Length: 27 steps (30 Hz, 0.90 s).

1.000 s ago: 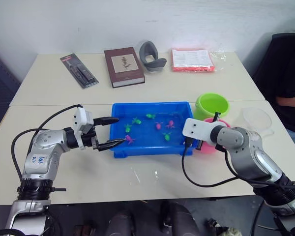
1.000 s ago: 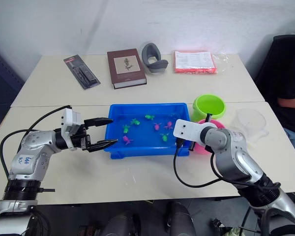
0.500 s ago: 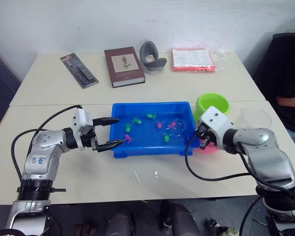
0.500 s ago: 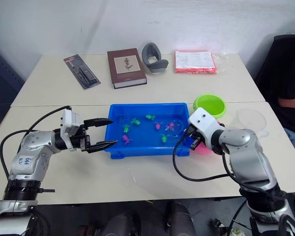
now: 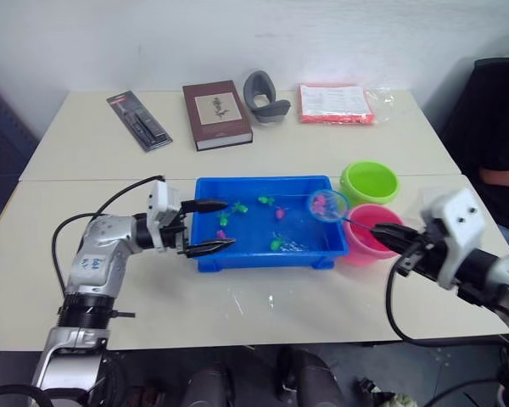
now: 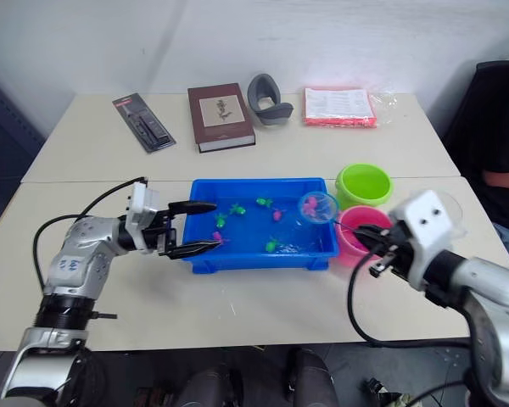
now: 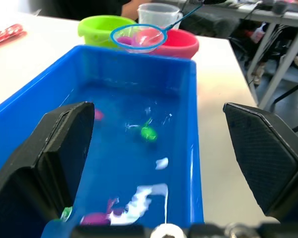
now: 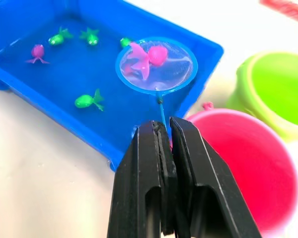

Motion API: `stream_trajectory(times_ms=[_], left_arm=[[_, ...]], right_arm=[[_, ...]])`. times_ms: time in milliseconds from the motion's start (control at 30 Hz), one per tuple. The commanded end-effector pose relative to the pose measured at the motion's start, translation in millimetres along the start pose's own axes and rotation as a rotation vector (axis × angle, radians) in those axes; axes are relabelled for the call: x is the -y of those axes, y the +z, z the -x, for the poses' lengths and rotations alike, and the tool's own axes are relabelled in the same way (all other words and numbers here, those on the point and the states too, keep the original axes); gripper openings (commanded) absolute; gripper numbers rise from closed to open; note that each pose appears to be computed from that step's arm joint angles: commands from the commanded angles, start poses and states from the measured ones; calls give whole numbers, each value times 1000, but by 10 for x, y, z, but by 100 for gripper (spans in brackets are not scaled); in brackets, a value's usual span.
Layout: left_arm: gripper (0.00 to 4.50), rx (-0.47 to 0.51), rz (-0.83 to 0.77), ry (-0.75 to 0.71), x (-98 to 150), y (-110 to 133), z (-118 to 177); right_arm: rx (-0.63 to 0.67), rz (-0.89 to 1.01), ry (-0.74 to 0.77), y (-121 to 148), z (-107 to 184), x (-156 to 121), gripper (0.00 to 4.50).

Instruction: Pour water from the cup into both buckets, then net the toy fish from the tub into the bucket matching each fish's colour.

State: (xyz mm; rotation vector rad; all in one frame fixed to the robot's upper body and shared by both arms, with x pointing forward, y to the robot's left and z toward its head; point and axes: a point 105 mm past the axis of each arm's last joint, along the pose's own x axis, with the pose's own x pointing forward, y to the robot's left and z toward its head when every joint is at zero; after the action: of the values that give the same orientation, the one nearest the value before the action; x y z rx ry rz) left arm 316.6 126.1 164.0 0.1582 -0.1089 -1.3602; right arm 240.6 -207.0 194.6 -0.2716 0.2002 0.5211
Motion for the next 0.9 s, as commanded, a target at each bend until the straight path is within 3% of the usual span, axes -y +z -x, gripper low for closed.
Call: stream_trajectory(times_ms=[33,167,367,567,733,900], left_arm=[[446,20,-14,-71,34,79,-94],[446,20,-16,-102,18,94,-184],[446,32,-20,-123,11,103,-255],[446,55,-23,-109,-9,110,-291],[446,92,-21,-97,-17,140,-375],[446,95,-16,-106,6,137,-431]], right_arm=[[75,86,-122,120,261,111,0],[43,170,-250,-48,503,264,0],[-41,396,-349,-288,581,392,0],[-171,885,-313,-478,480,407,0],[-95,1265,-297,-404,403,335,0],[-39,1405,-295,-410,378,294,0]])
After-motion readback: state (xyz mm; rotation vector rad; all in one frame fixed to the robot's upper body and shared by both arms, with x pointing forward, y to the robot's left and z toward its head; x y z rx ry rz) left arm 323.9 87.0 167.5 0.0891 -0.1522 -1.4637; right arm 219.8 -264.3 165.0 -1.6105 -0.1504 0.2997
